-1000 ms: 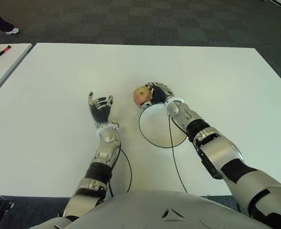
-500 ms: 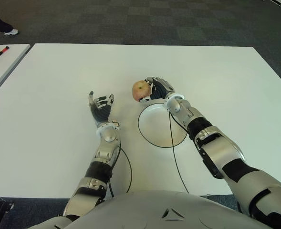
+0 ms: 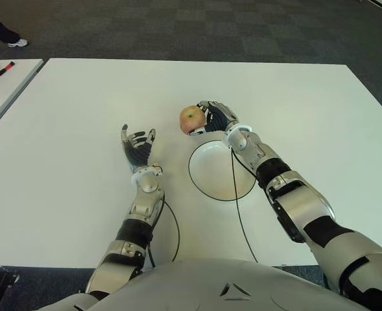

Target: Put the apples into the plate.

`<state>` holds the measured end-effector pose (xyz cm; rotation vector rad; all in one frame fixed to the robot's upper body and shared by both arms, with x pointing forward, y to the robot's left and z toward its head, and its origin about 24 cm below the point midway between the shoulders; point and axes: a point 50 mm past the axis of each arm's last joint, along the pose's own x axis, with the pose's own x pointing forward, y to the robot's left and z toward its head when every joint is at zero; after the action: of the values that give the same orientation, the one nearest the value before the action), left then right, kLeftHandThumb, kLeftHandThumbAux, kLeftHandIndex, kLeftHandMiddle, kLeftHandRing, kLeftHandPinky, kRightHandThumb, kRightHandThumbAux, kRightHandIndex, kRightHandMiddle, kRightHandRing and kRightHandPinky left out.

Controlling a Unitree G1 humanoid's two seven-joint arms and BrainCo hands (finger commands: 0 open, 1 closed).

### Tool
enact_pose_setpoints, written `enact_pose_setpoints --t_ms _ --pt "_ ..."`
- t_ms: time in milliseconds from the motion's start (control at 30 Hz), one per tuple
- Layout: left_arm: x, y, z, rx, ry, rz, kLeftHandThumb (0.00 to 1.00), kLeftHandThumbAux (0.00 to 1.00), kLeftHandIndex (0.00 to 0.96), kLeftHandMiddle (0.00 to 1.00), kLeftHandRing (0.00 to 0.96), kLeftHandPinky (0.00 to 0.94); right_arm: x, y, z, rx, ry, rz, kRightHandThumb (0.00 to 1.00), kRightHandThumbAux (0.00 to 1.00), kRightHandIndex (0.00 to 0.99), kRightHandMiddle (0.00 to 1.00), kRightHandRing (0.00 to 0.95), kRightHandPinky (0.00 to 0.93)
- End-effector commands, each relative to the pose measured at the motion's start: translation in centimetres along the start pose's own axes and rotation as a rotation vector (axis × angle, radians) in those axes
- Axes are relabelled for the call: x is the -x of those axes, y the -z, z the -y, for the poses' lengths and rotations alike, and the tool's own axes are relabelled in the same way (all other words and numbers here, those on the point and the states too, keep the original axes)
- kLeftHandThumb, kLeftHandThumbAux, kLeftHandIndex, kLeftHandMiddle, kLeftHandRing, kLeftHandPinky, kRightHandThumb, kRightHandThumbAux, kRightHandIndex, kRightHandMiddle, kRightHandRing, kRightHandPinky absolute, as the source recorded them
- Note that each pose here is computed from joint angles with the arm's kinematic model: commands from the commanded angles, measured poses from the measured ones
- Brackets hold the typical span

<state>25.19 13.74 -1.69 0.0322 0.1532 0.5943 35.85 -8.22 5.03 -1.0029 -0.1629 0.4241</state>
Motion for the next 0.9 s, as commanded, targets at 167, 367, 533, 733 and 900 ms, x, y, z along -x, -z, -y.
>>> enact_pose_setpoints --t_ms 167,367,533,733,900 --pt "2.3 -0.3 3.7 0.132 0.039 -0.089 0.145 0.683 0.113 0.4 0.45 0.451 0.2 0.3 0.2 -0.032 0.013 -0.013 0.942 0.666 0.363 0.468 0.563 0.664" --pt "2.3 -0.3 3.6 0.136 0.038 -0.089 0.152 0.682 0.117 0.401 0.451 0.45 0.3 0.4 0.3 -0.029 0.024 -0.009 0.942 0.666 0.363 0.471 0.563 0.663" --pt "2.2 -0.2 3.6 0.132 0.035 -0.089 0.155 0.684 0.117 0.4 0.449 0.445 0.3 0.3 0.5 -0.027 0.038 -0.001 0.942 0.666 0.364 0.472 0.562 0.656" --pt "2.1 -0.1 3.4 0.122 0.037 -0.09 0.162 0.688 0.111 0.395 0.446 0.445 0.5 0.4 0.7 -0.029 0.051 0.01 0.942 0.665 0.366 0.471 0.558 0.649" --pt "2.0 0.0 3.1 0.106 0.048 -0.084 0.165 0.682 0.104 0.384 0.437 0.448 0.9 0.4 1.2 -0.034 0.067 0.025 0.943 0.664 0.373 0.468 0.558 0.651"
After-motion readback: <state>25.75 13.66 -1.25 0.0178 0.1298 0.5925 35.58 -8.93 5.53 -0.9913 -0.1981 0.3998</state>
